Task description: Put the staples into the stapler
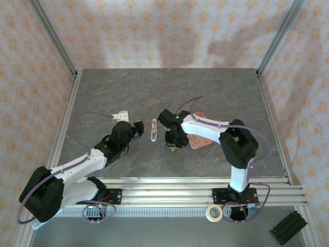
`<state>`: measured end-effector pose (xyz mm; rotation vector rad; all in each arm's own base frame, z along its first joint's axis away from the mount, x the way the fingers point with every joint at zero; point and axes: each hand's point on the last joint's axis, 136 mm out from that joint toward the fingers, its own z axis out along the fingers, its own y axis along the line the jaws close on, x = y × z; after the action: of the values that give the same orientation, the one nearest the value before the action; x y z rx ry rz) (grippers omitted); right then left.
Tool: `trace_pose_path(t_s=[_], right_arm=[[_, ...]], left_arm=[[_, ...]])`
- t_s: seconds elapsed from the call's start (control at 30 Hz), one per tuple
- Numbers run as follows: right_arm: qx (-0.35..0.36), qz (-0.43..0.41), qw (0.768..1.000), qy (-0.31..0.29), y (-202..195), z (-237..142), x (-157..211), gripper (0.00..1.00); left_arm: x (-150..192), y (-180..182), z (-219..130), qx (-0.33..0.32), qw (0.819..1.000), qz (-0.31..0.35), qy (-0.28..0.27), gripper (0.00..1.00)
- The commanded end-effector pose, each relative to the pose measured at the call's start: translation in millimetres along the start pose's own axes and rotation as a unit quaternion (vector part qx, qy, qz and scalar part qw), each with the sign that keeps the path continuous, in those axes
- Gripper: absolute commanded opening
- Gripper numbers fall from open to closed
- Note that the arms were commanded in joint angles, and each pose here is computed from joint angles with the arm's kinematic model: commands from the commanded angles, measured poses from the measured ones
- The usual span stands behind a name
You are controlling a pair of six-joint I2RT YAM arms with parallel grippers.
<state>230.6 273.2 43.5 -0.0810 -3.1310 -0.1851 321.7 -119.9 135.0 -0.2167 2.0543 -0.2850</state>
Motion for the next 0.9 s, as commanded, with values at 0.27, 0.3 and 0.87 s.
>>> trace_pose_path(t_s=[0.27, 0.3, 0.87], right_arm=[[0.049, -0.042, 0.998, 0.013, -15.3, 13.4, 3.2, 0.22], [0.051, -0.043, 0.998, 0.016, -15.9, 14.7, 3.7, 0.24], [0.02, 0.015, 1.0, 0.012, -46.1, -3.3, -22.3, 0.4]], left_arm=[[5.9, 4.1, 1.9, -0.005, 1.0, 0.0, 0.012, 0.69], [5.6, 3.2, 2.5, -0.004, 1.0, 0.0, 0.012, 0.69], [9.5, 0.9, 3.6, 0.002, 1.0, 0.007, 0.022, 0.68]])
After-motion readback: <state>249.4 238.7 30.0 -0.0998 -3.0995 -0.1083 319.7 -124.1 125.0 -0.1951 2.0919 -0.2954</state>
